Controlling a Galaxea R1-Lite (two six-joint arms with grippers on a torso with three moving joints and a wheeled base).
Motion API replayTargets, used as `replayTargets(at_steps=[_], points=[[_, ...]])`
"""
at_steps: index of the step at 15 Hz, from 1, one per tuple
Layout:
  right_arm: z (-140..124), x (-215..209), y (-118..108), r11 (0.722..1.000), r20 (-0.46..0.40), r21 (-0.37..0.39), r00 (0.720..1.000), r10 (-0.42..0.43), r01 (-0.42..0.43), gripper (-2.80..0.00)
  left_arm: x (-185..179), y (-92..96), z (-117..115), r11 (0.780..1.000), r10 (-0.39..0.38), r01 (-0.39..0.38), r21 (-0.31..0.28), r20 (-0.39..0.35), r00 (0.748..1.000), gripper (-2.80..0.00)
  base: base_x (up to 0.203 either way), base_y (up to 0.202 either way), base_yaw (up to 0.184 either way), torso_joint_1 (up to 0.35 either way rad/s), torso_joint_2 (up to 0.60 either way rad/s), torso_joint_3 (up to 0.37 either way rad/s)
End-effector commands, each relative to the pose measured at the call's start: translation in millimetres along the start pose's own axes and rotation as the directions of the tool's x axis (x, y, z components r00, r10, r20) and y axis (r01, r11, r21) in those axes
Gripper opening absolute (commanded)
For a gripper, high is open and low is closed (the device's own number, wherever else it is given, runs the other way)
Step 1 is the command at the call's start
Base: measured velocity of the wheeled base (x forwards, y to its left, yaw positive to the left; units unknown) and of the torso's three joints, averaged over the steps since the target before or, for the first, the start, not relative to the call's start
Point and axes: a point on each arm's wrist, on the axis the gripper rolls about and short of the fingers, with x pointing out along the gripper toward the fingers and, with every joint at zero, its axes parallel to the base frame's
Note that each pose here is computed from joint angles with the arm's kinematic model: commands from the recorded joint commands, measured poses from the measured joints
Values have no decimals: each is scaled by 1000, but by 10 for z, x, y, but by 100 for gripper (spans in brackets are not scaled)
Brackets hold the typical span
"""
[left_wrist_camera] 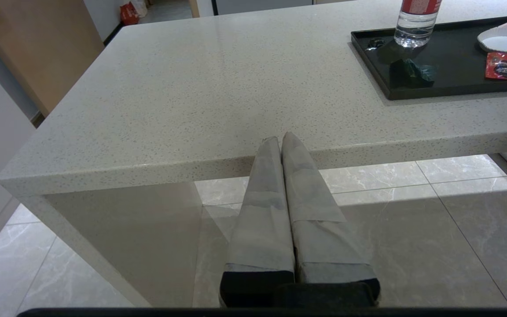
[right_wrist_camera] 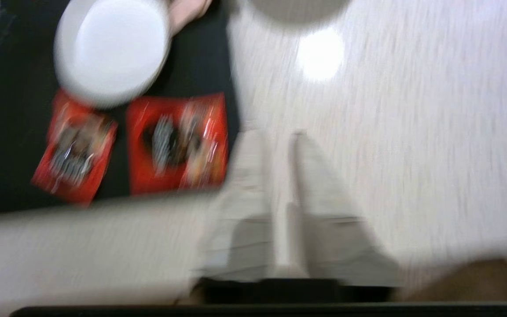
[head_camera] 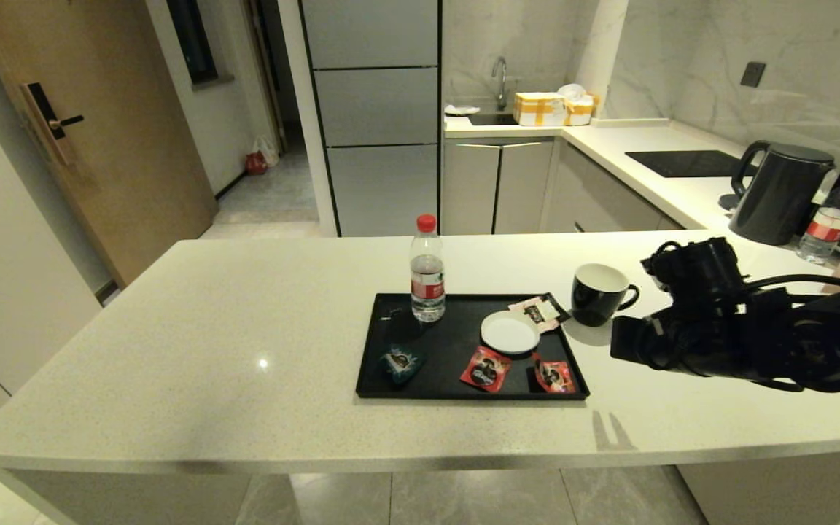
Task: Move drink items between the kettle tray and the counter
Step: Return the tea cup to its original position
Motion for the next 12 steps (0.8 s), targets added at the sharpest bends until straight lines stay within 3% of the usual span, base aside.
replayTargets(at_steps=[1, 3, 7, 9, 12], points=[[-135, 440, -29, 999, -22, -14, 999, -48, 48, 0, 0, 0, 0, 1000, 0, 0, 1, 1, 1000, -280, 0, 0, 0, 0, 0, 0], [-75, 667, -63, 997, 81, -11, 994, -69, 70, 0, 0, 0, 0, 1000, 0, 0, 1, 1, 1000, -280, 0, 0, 0, 0, 0, 0], [-61, 927, -113, 990, 144, -47, 982, -126, 134, 0, 0, 0, 0, 1000, 0, 0, 1, 1, 1000, -280, 0, 0, 0, 0, 0, 0], [9, 1094, -117, 983, 234, -70, 961, -148, 169, 0, 0, 0, 0, 1000, 0, 0, 1, 1, 1000, -280, 0, 0, 0, 0, 0, 0], [13, 1248, -97, 984, 260, -61, 955, -144, 165, 0, 0, 0, 0, 1000, 0, 0, 1, 1, 1000, -280, 0, 0, 0, 0, 0, 0]])
